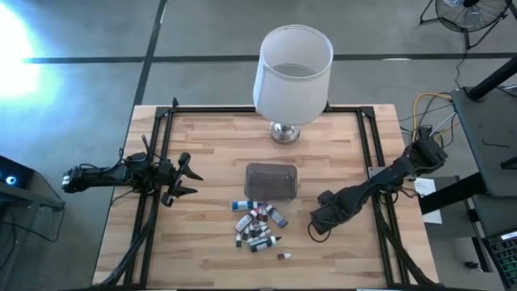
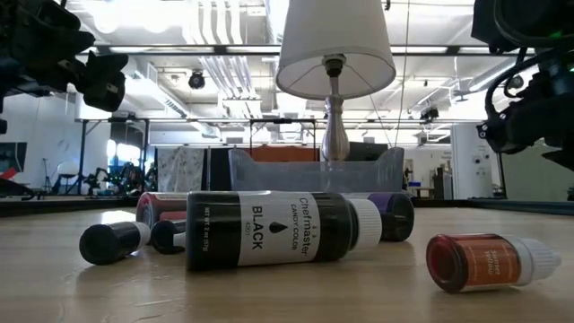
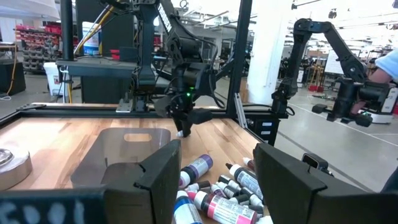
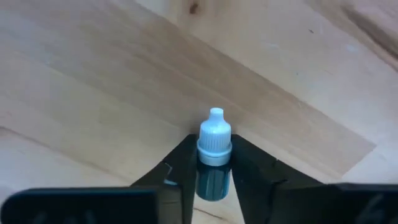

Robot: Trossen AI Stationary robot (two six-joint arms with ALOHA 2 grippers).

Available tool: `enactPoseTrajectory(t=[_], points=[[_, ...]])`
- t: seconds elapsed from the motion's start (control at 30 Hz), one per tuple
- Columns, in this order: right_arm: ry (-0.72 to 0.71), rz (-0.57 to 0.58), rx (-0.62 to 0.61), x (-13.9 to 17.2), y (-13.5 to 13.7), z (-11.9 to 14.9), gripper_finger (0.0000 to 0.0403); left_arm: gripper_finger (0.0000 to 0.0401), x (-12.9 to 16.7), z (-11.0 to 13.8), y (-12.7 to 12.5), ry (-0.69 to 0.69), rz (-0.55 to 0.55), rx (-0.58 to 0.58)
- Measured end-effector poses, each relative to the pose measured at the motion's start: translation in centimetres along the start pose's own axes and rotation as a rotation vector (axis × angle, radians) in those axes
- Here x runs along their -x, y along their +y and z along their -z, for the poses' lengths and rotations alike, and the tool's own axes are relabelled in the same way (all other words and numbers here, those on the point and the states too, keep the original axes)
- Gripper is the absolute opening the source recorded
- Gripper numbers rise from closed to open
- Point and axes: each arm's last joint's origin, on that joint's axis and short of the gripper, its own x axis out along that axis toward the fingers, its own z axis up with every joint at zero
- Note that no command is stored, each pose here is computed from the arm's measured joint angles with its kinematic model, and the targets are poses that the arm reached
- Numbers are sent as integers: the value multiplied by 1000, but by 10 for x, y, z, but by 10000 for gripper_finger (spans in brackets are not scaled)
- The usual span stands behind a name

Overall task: Pick & Place food coloring
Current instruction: Put the small blue food coloring into the black bin, then put the small orange food coloring into the black bin

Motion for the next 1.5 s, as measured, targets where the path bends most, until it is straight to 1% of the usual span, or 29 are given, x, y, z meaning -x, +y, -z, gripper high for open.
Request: enactPoseTrajectory(t=[0.07,0.13,0.27,0.43,0.5,0.53,0.63,0.7,0.73,0.8,0.9,1.03,1.13,1.17,1.23,1.3,1.37,1.4,1.43,1.47,1.5], points=[[-52,-20,0,3,1,-1,59,179,0,0,0,0,0,0],[-116,-48,-4,7,3,-3,58,179,0,0,0,0,0,0],[-253,-214,-12,30,12,-10,64,179,0,0,0,0,0,0],[-571,-408,-72,83,17,-23,66,179,0,0,0,0,0,0],[-675,-456,-54,104,19,-30,67,179,0,0,0,0,0,0],[-703,-481,-21,113,22,-34,67,179,0,0,0,0,0,0],[-681,-533,103,127,32,-53,69,179,0,0,0,0,0,0],[-653,-551,143,130,38,-67,78,179,0,0,0,0,0,0],[-641,-537,150,130,41,-73,85,179,0,0,0,0,0,0],[-636,-510,155,130,44,-83,107,179,0,0,0,0,0,0],[-625,-483,171,129,47,-91,152,179,0,0,0,1,0,0],[-616,-465,220,135,52,-91,214,179,0,0,0,3,-1,1],[-662,-385,301,145,51,-87,250,179,0,0,0,3,-1,1],[-696,-361,337,149,53,-84,258,179,0,0,0,2,-8,-3],[-739,-308,390,157,53,-76,268,179,0,0,2,-1,-57,-6],[-725,-266,420,158,51,-71,272,179,0,1,3,-3,-109,-4],[-679,-263,423,156,49,-67,272,179,0,-1,5,-21,-156,-6],[-646,-271,420,154,49,-66,271,179,0,-2,5,-32,-179,6],[-604,-285,415,150,48,-65,268,179,0,-2,6,-45,-188,44],[-551,-298,407,146,47,-64,266,179,0,-4,5,-65,-187,112],[-490,-307,398,141,46,-63,263,179,0,-5,5,-91,-171,218]])
